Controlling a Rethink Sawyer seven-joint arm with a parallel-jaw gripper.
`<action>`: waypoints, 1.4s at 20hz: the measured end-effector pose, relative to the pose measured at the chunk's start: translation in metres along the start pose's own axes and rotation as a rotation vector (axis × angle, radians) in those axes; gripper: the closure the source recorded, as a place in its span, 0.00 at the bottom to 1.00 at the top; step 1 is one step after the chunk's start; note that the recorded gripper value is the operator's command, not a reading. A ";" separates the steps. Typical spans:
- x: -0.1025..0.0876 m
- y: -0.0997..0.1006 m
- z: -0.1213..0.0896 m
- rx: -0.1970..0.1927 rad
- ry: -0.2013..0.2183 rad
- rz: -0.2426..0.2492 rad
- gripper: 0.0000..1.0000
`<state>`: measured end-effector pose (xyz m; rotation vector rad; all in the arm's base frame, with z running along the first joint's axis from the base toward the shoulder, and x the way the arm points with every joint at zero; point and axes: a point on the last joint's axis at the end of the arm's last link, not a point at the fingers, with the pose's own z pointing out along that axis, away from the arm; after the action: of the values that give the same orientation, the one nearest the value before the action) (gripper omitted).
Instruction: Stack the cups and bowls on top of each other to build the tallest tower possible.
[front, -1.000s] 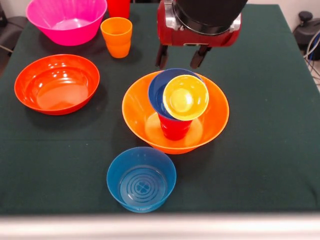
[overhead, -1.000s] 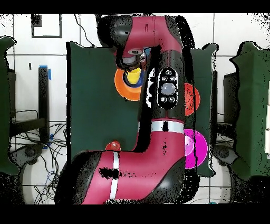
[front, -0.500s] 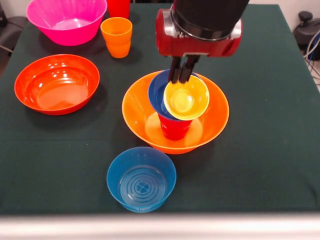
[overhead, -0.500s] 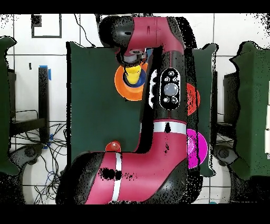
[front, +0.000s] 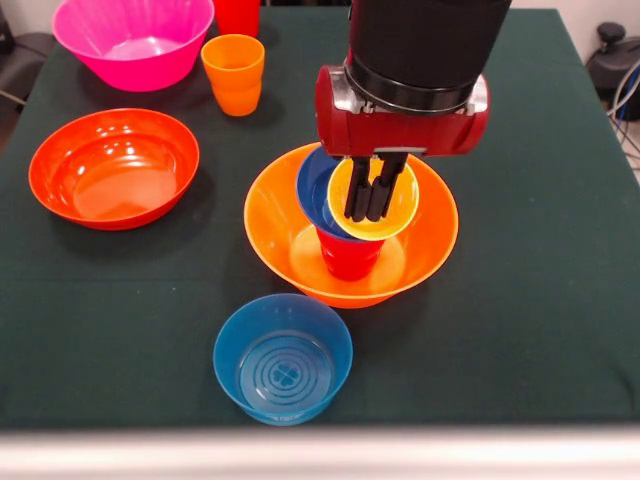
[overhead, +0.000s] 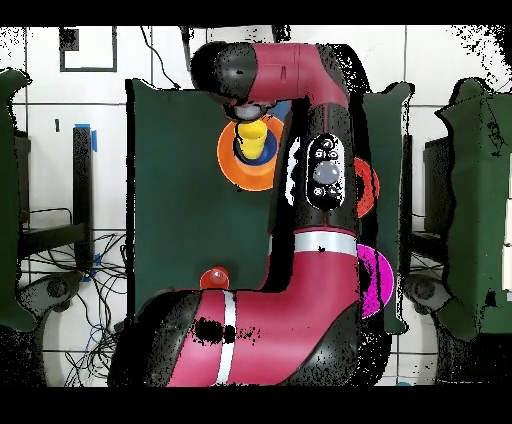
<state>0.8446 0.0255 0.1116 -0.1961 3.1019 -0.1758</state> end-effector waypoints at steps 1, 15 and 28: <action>0.001 0.000 0.001 -0.001 0.002 -0.001 1.00; 0.026 0.005 0.003 -0.031 0.170 0.001 1.00; 0.039 0.013 0.022 -0.040 0.185 -0.012 1.00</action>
<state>0.8048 0.0305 0.0870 -0.2109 3.2913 -0.1401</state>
